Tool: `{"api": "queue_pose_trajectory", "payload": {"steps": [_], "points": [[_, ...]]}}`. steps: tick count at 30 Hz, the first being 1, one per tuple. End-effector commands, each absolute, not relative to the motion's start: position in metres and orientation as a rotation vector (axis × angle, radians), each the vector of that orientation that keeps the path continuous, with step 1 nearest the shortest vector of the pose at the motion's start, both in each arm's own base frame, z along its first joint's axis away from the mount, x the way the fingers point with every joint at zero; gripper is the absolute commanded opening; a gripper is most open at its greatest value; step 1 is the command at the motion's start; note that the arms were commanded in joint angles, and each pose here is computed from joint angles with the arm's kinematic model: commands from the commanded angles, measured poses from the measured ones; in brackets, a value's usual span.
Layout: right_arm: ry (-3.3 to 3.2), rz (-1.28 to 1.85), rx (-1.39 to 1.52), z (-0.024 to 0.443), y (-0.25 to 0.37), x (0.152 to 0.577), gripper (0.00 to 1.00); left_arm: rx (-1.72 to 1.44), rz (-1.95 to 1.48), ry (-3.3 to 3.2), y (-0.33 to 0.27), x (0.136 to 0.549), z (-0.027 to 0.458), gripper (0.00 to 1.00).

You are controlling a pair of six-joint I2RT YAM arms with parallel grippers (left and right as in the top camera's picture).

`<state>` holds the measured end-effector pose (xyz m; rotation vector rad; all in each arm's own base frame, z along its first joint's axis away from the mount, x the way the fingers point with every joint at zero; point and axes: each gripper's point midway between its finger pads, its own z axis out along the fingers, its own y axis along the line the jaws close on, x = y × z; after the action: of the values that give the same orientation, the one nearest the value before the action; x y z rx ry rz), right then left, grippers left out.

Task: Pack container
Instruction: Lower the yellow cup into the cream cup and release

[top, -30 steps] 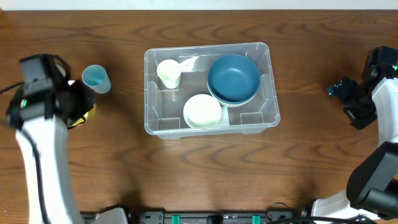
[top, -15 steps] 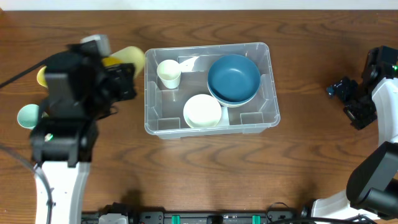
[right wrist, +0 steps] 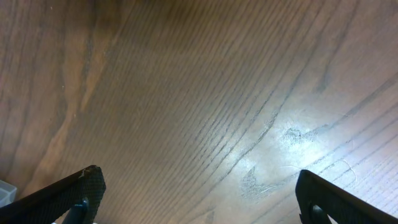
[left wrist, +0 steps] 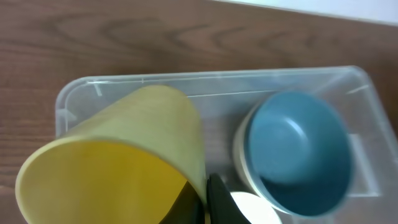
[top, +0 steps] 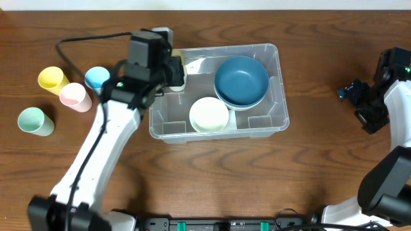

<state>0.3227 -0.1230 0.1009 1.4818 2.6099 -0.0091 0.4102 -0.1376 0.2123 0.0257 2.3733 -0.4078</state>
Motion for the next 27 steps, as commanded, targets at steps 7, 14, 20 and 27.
{"api": "queue_pose_trajectory", "payload": {"steps": [7, 14, 20, 27], "points": [[2.592, -0.013, 1.501, 0.102, -0.125, 0.323, 0.99, 0.056, -0.247, 2.424, -0.128, 0.431, 0.174, 0.06], [2.592, -0.013, 1.501, 0.102, -0.125, 0.323, 0.99, 0.055, -0.254, 2.399, -0.130, 0.438, 0.176, 0.06], [2.592, -0.013, 1.501, 0.102, -0.125, 0.323, 0.99, 0.055, -0.254, 2.403, -0.130, 0.437, 0.175, 0.07], [2.592, -0.013, 1.501, 0.102, -0.125, 0.323, 0.99, 0.056, -0.246, 2.431, -0.128, 0.432, 0.170, 0.06]]}}
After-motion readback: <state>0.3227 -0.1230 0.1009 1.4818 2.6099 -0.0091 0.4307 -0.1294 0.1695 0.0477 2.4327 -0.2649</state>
